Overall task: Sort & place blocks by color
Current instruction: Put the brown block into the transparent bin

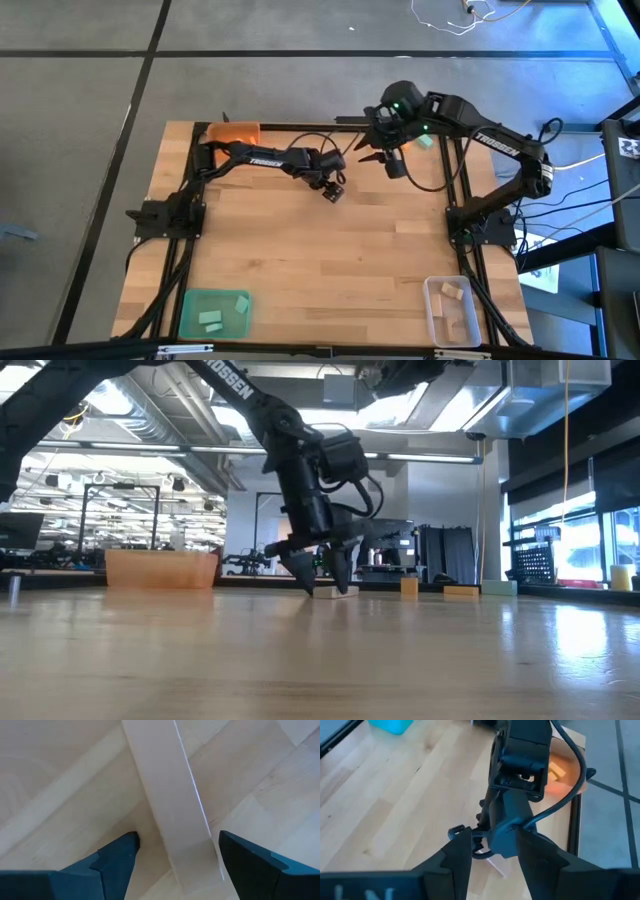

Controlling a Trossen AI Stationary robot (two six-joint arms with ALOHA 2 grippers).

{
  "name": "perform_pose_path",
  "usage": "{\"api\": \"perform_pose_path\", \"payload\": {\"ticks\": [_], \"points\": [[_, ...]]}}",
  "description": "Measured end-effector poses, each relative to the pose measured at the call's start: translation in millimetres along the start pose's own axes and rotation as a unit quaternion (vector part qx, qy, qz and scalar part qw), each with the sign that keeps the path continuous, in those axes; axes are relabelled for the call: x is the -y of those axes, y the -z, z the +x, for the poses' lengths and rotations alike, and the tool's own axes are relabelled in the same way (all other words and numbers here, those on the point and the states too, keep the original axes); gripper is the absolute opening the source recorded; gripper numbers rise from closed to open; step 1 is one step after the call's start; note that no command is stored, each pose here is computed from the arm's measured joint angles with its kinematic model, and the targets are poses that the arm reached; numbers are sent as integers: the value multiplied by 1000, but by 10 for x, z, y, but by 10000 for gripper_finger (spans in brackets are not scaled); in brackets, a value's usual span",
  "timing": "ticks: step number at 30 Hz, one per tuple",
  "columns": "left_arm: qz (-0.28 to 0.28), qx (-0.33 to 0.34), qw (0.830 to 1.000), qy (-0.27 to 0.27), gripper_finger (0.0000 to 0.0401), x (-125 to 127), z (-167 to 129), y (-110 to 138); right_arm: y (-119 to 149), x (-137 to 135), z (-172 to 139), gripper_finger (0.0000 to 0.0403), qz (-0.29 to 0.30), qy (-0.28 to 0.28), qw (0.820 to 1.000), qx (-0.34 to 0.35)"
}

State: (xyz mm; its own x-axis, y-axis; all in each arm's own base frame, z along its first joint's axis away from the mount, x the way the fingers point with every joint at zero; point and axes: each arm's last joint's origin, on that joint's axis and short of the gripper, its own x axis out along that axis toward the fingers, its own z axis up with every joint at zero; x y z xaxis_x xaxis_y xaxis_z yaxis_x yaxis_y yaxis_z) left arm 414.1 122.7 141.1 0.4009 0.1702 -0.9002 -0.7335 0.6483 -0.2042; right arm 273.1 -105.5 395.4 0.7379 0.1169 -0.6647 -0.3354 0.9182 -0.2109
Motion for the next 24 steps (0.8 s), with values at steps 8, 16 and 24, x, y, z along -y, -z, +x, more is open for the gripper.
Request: {"api": "perform_pose_path", "payload": {"ticks": [8,16,24], "points": [[18,32,998,-52,274,109,31,93,1,0,2,152,1,0,1000,0],[43,49,994,-85,215,253,61,231,1,1,3,152,2,0,1000,-1],[55,16,995,-81,120,261,119,308,1,1,3,152,2,0,1000,-1]]}}
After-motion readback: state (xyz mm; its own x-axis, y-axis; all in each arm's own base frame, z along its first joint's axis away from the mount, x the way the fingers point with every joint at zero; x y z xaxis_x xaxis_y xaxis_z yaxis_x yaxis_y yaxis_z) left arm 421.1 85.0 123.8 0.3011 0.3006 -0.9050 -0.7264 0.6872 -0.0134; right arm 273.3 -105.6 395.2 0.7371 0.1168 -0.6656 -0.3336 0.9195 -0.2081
